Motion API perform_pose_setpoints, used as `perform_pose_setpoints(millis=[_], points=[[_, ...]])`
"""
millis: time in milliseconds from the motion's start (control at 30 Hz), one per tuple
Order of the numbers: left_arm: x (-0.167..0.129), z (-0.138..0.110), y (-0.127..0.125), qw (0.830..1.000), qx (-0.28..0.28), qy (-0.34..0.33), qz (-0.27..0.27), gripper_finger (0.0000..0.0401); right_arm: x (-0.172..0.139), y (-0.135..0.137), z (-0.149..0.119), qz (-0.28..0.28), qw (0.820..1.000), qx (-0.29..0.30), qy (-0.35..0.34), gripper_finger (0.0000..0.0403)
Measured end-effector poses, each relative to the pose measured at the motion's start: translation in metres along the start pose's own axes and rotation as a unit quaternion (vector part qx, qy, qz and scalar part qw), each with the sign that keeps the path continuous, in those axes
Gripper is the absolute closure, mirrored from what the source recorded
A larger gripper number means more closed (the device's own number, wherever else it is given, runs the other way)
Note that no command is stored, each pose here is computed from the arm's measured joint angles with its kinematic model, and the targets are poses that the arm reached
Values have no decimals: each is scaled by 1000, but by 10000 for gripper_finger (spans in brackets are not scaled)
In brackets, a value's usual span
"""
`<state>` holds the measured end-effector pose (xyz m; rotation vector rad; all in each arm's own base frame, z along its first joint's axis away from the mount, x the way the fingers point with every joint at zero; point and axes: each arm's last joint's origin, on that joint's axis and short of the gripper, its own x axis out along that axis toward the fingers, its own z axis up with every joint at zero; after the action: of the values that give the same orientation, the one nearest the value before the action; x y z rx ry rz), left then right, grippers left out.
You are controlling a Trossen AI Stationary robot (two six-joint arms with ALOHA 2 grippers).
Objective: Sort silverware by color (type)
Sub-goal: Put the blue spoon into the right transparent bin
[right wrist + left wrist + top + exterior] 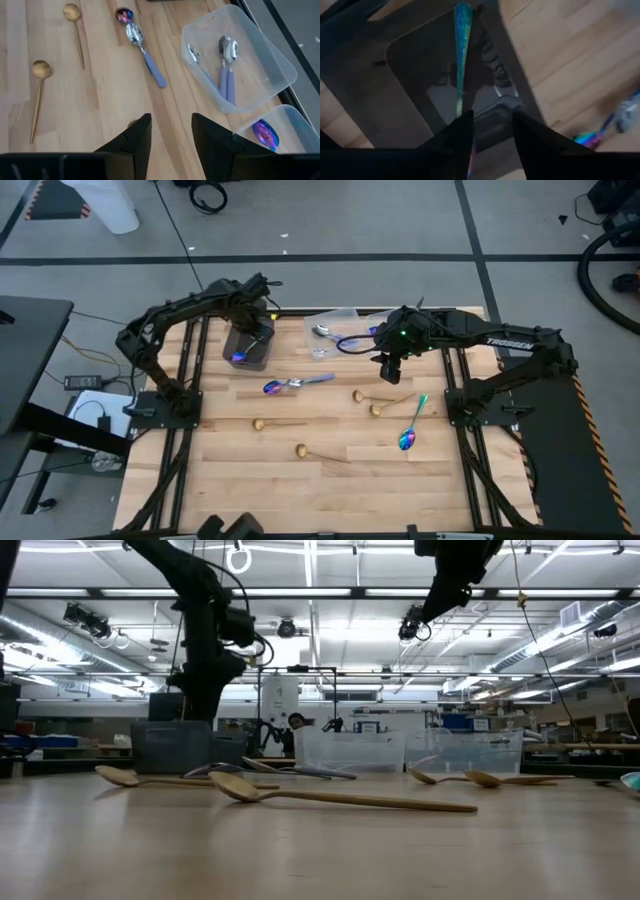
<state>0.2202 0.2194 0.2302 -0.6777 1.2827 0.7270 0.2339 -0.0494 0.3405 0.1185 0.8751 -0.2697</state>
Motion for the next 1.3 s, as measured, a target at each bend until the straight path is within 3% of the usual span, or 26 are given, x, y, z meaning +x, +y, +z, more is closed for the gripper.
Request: perform_pose_setpoints(millis=[267,567,767,1067,1300], points=[[40,9,3,997,47,59,13,258,7,0,4,0,1000,13,-5,253],[75,11,5,991,58,115,35,258,7,-1,5,-2,999,31,-8,253],[79,13,9,989,70,112,66,258,7,-1,5,-2,999,39,-8,253],[78,13,29,991,40,119,56,258,7,-1,5,-2,999,41,-8,253],[78,14,27,991,51,113,43,258,7,-1,5,-2,999,41,-8,253]])
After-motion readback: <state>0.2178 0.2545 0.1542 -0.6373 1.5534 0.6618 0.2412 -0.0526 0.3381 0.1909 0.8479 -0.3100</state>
